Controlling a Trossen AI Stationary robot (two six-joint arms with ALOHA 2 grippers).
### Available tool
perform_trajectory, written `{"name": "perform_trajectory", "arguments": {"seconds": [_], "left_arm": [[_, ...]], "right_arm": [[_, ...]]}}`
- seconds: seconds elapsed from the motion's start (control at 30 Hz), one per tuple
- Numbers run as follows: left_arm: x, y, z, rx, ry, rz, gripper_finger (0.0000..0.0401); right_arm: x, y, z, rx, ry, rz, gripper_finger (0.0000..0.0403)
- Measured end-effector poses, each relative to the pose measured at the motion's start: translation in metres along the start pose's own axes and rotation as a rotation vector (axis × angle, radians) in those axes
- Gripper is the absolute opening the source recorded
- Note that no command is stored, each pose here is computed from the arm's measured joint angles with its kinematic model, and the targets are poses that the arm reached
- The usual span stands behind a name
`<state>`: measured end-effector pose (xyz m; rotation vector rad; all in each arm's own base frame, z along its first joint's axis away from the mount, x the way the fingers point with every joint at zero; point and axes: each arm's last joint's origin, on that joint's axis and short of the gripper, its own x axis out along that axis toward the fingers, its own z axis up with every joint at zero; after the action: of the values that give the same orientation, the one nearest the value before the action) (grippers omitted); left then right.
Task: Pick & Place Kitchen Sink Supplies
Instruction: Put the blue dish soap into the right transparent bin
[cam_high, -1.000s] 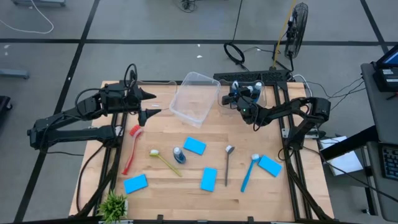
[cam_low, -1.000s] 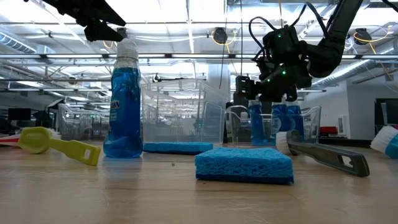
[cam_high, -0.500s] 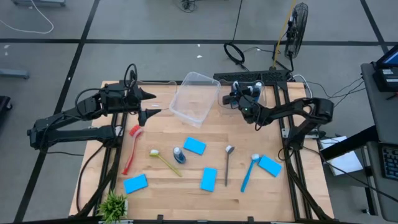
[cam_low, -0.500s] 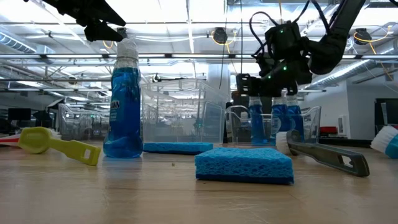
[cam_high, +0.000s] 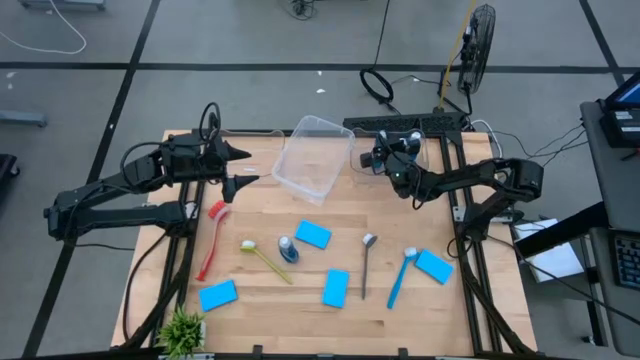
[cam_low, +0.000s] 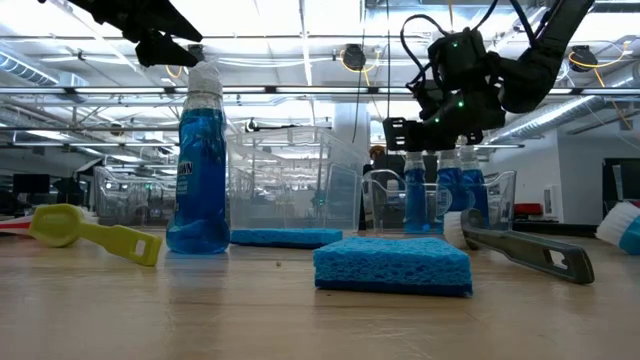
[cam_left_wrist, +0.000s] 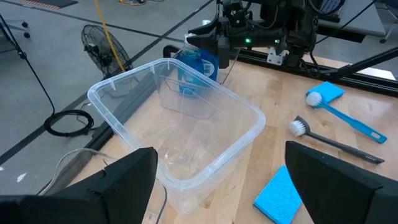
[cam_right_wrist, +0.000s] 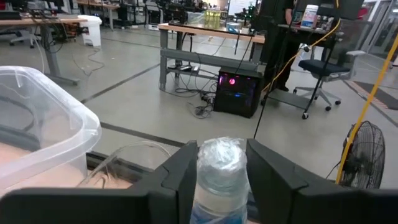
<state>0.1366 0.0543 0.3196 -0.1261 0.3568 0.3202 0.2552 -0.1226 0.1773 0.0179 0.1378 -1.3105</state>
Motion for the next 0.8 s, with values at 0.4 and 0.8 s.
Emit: {"name": "perform_trajectory", "arguments": {"seconds": [0.4,0.8], "left_arm": [[0.0,0.0,0.0001,-0.003,-0.001,0.0,0.0349],[0.0,0.0,0.0001,-0.008,-0.001,0.0,0.0349]], "right_arm": [[0.0003,-0.0002,0.0005,-0.035,-0.003,-0.001,0.0084],[0.0005,-0.0019,0.0007,-0.073,-0.007,-0.051,0.0083]]}}
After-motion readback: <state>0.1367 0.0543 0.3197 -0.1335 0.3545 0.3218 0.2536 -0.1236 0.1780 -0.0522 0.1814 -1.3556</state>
